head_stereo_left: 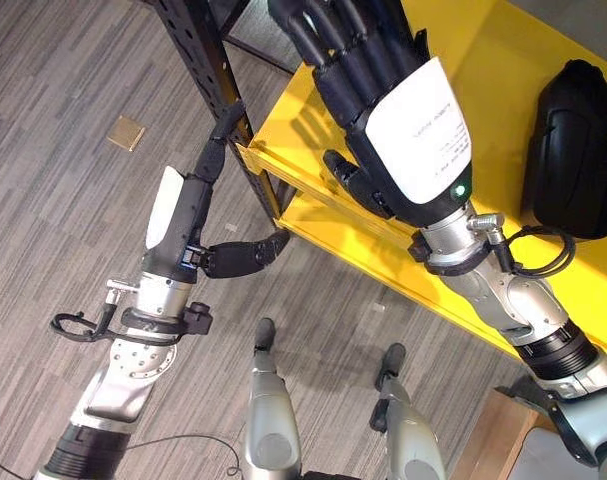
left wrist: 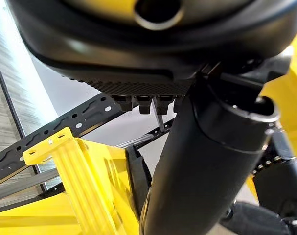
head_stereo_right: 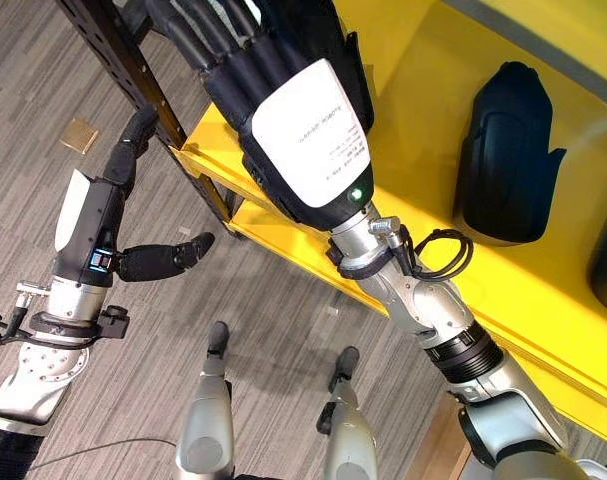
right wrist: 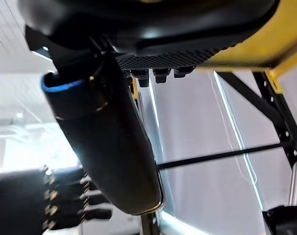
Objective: Move parts from the plastic box to the shelf.
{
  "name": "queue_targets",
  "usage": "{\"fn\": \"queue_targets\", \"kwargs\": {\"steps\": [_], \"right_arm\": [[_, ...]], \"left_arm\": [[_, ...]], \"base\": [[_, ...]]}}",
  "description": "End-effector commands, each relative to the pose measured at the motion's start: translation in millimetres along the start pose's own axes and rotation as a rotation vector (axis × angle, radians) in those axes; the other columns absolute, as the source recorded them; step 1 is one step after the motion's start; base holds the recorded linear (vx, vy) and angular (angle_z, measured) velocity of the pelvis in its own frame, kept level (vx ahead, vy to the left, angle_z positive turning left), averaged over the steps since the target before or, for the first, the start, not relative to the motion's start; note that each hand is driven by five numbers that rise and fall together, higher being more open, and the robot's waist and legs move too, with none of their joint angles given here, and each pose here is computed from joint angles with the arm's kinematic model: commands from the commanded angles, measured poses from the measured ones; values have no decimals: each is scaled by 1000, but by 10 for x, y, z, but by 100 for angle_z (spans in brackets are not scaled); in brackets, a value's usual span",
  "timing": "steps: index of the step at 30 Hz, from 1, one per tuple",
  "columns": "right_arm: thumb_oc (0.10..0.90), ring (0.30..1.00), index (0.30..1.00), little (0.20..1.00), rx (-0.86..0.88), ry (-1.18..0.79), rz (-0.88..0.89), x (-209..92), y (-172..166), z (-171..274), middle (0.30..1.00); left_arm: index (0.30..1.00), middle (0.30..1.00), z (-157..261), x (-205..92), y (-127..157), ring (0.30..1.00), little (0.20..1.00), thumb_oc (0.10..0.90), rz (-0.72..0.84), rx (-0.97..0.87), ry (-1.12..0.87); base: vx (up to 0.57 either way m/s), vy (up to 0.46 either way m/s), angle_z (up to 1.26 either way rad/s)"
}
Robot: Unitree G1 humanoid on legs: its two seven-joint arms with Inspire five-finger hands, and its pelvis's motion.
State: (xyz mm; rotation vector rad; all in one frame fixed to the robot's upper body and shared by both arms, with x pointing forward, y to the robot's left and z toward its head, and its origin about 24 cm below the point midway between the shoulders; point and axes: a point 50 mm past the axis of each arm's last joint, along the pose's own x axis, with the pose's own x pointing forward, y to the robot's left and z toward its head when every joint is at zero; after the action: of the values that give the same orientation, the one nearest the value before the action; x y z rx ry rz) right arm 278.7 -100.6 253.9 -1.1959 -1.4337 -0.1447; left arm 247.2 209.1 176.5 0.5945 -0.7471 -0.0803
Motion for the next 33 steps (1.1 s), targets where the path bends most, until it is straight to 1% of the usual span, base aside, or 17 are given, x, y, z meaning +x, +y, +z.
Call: {"fn": "queue_targets", "kwargs": {"steps": [1, 3, 4, 6, 14, 17, 23, 29, 33], "right_arm": [[900, 1000, 1000, 1000, -47, 12, -248, 354, -424, -55, 1000], [900, 1000, 1000, 1000, -33, 57, -221, 354, -409, -106, 1000], [900, 1000, 1000, 1000, -18, 118, -185, 339, -381, -168, 1000], [900, 1000, 1000, 1000, -11, 152, -153, 320, -339, -208, 1000], [900, 1000, 1000, 1000, 14, 328, -43, 123, -125, -455, 1000], [900, 1000, 1000, 1000, 5, 333, 49, 80, -17, -509, 1000], [900, 1000, 1000, 1000, -29, 325, 103, 36, 60, -544, 1000], [900, 1000, 1000, 1000, -57, 276, 136, 63, 83, -510, 1000], [900, 1000, 1000, 1000, -79, 280, 157, 71, 105, -508, 1000]], "left_arm": [[1000, 1000, 401, 100, -2, 1000, 1000, 900, 36, -76, -214], [1000, 1000, 393, 98, -6, 1000, 1000, 900, 37, -74, -209], [1000, 1000, 381, 101, -13, 1000, 1000, 900, 40, -77, -202], [1000, 1000, 365, 100, -24, 1000, 1000, 900, 42, -78, -194], [1000, 1000, 328, 111, -65, 1000, 1000, 900, 30, -71, -173], [1000, 1000, 305, 116, -71, 1000, 1000, 900, 19, -77, -162], [1000, 1000, 289, 110, -67, 1000, 1000, 900, 2, -69, -162], [1000, 1000, 285, 110, -62, 1000, 1000, 900, -14, -56, -160], [1000, 1000, 291, 115, -54, 1000, 1000, 900, -23, -51, -163]], "base": [[5, 49, 2], [8, 44, 1], [14, 44, -2], [18, 35, -6], [10, 3, -6], [7, -25, 0], [7, -44, 2], [9, -51, 2], [13, -40, 2]]}}
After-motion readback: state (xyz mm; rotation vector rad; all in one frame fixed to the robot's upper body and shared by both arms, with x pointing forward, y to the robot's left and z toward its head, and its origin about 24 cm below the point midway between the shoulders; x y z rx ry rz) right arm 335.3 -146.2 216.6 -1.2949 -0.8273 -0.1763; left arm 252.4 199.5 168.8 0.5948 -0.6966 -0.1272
